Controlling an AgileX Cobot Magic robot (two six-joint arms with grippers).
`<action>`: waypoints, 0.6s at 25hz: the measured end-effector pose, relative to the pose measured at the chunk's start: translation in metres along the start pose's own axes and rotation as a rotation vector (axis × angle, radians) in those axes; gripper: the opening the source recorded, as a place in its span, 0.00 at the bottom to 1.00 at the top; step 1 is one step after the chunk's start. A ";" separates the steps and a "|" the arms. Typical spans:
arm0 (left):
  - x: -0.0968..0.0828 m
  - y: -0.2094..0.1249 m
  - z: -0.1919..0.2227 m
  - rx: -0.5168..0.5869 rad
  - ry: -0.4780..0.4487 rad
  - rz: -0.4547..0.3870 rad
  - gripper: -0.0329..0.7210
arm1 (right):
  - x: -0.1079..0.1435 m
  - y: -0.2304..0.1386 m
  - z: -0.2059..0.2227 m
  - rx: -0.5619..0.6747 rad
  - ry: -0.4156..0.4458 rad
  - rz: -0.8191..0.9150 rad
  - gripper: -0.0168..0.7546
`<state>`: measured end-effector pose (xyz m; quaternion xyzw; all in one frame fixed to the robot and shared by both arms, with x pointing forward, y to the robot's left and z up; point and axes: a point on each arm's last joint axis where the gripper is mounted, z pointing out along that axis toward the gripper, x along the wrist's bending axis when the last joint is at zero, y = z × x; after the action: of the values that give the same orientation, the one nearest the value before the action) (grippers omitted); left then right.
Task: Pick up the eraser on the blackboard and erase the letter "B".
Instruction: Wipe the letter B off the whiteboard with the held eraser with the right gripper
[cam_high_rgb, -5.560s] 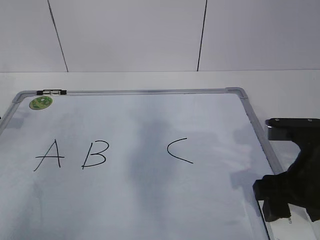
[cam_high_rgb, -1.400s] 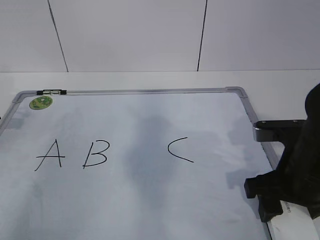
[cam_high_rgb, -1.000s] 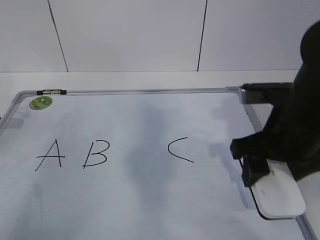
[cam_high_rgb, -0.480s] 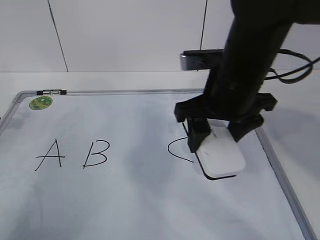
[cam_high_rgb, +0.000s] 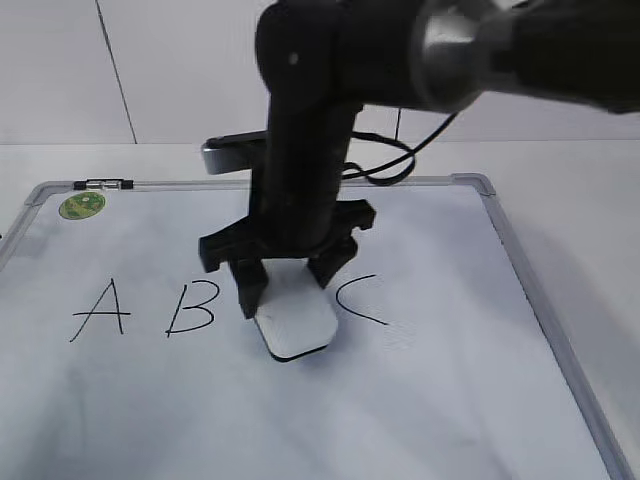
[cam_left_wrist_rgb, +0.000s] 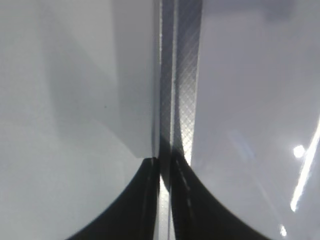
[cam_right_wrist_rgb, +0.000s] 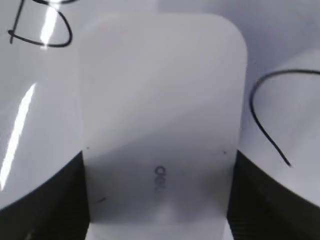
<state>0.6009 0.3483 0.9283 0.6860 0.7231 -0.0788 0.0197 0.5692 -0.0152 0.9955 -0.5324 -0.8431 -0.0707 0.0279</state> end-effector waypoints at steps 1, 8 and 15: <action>0.000 0.000 0.000 0.000 0.000 0.000 0.13 | 0.006 0.006 0.006 -0.003 0.002 -0.025 0.69; 0.000 -0.002 0.001 0.021 0.001 0.002 0.13 | 0.048 0.022 0.034 -0.017 0.016 -0.202 0.69; 0.000 -0.002 0.001 0.023 0.001 0.002 0.13 | 0.068 0.016 0.054 0.019 0.004 -0.317 0.69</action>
<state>0.5990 0.3483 0.9279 0.6871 0.7213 -0.0867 0.0115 0.5556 0.0600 0.9521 -0.3924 -0.9170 -0.0673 0.0234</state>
